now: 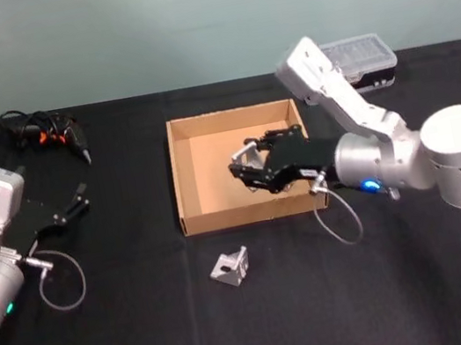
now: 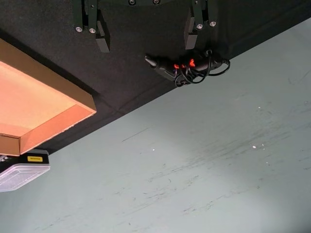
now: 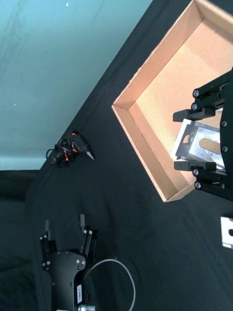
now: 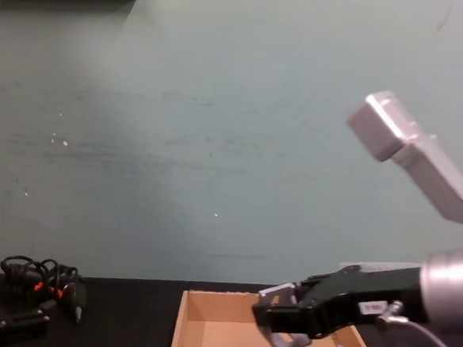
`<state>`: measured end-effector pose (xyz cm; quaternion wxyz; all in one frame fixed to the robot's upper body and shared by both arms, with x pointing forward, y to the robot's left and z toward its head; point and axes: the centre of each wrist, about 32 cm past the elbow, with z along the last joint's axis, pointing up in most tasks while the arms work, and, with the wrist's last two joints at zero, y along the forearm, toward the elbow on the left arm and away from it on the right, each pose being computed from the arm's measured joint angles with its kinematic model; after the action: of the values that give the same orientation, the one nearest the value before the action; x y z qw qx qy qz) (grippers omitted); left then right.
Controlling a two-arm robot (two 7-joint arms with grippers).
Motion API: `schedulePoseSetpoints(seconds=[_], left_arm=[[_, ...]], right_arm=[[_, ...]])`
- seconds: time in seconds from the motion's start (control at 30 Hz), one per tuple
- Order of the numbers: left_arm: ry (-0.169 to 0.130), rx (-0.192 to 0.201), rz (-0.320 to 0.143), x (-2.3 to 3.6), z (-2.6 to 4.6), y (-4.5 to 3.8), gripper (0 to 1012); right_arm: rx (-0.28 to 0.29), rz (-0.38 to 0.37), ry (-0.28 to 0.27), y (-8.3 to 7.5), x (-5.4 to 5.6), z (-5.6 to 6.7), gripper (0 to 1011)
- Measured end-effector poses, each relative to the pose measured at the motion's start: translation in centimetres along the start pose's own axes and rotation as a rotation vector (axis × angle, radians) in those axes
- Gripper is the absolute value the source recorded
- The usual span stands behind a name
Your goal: Use one hand to pick up the angle iron from the table and place it into the box.
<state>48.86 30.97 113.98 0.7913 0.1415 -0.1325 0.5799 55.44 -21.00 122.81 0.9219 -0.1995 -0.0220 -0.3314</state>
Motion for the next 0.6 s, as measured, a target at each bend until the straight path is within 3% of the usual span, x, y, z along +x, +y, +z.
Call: schedulePoseSetpoints(seconds=[0.33, 0.6], left_arm=[[0.000, 0.000, 0.000, 0.00, 0.00, 0.00, 1000], [0.000, 0.000, 0.000, 0.00, 0.00, 0.00, 1000]], right_arm=[[-0.052, 0.021, -0.003, 3.6, 1.3, 0.2, 486], [-0.080, 0.026, 0.000, 4.9, 1.8, -0.2, 486]])
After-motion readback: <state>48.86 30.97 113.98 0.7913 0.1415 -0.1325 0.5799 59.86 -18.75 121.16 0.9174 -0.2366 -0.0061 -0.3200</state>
